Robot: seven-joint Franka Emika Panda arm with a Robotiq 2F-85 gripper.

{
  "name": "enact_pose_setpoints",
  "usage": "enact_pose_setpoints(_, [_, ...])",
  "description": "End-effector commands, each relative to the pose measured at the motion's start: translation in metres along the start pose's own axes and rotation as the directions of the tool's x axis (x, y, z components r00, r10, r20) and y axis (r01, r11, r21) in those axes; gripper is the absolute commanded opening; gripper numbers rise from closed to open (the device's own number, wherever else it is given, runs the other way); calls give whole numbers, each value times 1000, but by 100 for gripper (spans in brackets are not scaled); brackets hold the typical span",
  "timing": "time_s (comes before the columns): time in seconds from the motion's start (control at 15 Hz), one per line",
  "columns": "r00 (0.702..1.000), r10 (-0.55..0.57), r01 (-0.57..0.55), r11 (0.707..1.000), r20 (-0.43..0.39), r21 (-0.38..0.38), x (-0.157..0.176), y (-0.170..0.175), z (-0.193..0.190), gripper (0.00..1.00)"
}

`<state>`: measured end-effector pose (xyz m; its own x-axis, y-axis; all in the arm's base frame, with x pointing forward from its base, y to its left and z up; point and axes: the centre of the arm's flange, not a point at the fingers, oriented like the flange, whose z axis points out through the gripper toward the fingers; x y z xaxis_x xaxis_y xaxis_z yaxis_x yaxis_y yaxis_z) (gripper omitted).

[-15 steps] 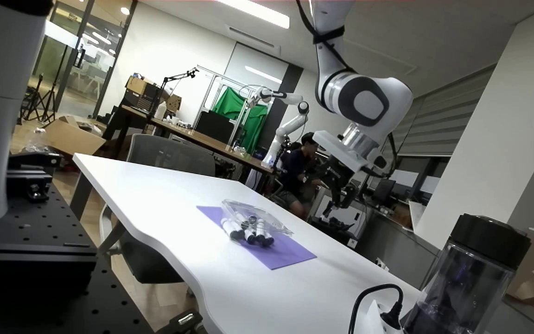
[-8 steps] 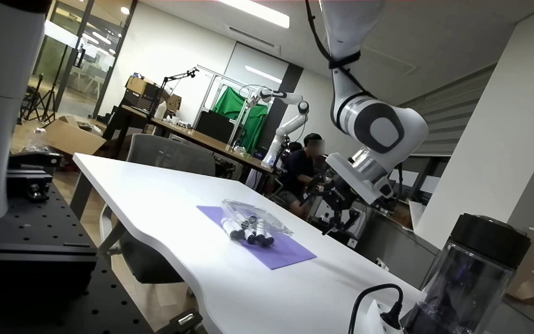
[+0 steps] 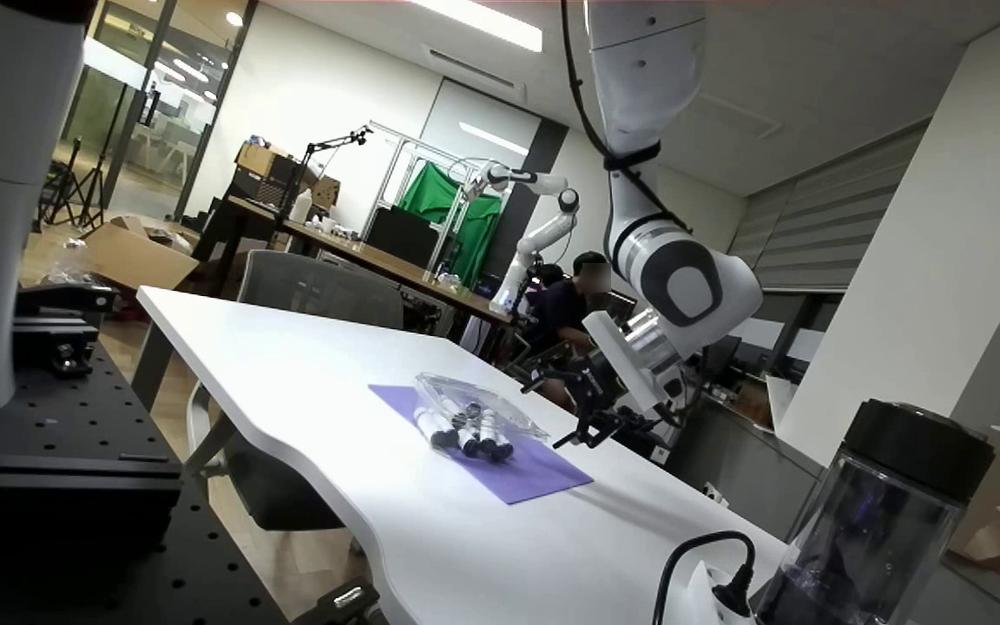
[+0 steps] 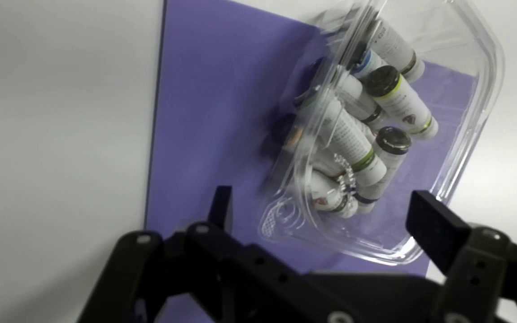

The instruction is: Open the lid of the plastic container.

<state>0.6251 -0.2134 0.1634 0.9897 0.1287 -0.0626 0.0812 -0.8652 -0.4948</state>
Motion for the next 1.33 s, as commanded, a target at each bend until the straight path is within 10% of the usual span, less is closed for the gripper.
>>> enact_pose_setpoints(0.0, [1000, -6, 6, 998, 5, 58, 18, 3, -3, 100])
enact_pose_setpoints(0.8, [998, 66, -63, 970, -4, 234, 25, 14, -15, 100])
enact_pose_setpoints(1.27, [995, 84, -97, 867, 49, 489, 31, -3, -36, 100])
